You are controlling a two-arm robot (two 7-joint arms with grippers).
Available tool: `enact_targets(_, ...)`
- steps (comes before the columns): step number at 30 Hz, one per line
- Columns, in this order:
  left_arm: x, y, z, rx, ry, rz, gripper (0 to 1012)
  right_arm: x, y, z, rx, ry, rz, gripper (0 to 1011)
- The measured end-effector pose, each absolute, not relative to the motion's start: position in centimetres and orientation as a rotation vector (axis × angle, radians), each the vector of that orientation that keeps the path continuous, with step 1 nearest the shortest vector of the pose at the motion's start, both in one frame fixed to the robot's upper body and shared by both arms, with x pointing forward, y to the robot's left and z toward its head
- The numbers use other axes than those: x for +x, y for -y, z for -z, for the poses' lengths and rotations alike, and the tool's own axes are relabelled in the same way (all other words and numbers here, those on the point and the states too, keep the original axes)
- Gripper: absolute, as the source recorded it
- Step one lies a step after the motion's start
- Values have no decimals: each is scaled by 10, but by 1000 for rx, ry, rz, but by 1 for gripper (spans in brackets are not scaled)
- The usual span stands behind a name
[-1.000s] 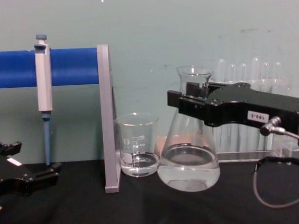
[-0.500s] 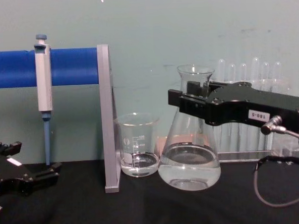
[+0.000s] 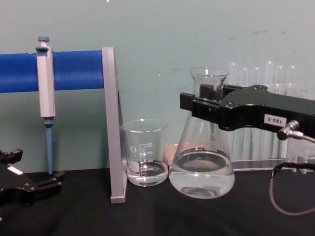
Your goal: Grasp the erlenmeyer flask with one hand, shake it three times, then place it back.
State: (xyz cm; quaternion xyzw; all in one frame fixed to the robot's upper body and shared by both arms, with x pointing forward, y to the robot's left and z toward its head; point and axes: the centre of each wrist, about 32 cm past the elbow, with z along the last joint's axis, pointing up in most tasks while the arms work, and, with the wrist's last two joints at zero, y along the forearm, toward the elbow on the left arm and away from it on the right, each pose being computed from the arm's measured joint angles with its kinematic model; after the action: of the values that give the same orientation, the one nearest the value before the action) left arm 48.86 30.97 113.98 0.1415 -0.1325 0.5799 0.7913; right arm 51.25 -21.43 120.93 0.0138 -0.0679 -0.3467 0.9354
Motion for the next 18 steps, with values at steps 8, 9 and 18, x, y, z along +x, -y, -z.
enact_targets(8,489,-310,-1140,305,285,-1248,1001,514,213,-1209,28,137,708,458)
enact_targets(9,489,-310,-1140,304,285,-1248,1001,514,213,-1209,28,137,708,458)
enact_targets(18,489,-310,-1140,305,285,-1248,1001,514,213,-1209,28,137,706,458)
